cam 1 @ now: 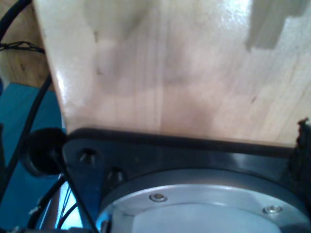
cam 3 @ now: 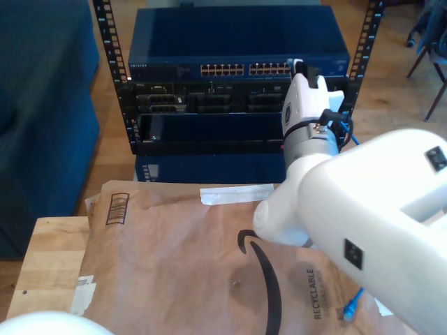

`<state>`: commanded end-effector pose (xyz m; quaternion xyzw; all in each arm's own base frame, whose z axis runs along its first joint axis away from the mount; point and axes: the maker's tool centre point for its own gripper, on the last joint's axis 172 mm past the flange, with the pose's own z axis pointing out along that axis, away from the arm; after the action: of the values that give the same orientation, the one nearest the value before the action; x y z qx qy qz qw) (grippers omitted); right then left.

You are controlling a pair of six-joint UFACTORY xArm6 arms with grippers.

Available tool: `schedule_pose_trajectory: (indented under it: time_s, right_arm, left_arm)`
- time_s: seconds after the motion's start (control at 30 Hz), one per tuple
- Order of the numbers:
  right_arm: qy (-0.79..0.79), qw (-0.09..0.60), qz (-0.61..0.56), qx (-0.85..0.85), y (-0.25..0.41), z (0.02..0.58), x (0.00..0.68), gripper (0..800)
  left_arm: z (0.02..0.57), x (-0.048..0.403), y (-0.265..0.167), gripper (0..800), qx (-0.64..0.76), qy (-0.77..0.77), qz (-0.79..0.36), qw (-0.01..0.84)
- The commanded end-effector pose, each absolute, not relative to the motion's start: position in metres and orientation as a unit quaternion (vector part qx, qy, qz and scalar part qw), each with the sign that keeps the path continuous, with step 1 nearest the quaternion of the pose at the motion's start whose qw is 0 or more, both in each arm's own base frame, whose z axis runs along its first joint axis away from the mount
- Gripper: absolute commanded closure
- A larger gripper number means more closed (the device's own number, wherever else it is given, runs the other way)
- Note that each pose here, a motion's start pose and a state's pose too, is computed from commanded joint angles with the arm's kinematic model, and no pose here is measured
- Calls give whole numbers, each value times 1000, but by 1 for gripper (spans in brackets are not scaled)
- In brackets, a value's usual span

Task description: Grab the cable and plug it in

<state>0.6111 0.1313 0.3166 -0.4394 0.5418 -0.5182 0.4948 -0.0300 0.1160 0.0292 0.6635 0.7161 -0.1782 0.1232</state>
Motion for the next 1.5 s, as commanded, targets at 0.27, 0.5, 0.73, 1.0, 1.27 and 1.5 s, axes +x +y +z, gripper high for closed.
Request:
schedule_pose_trajectory:
  time_s: [0.27,0.5,0.73,1.0,1.27,1.5]
  right_arm:
    - [548,462,-562,-413,124,298,607,800]
    - [554,459,-577,-386,135,284,623,800]
    - [560,462,-579,-370,138,277,636,800]
    - [556,458,-586,-371,136,277,643,800]
    - [548,446,-599,-377,133,277,650,800]
    - [542,431,-610,-385,125,274,657,800]
  left_arm:
    - [29,-30,116,0,664,716,-178,123]
    - [29,-30,116,0,664,716,-178,123]
    - [29,-30,116,0,664,716,-178,123]
    - [29,-30,116,0,664,716,-178,123]
    - [29,-30,116,0,664,716,-178,123]
    - [29,-30,116,0,664,716,-178,123]
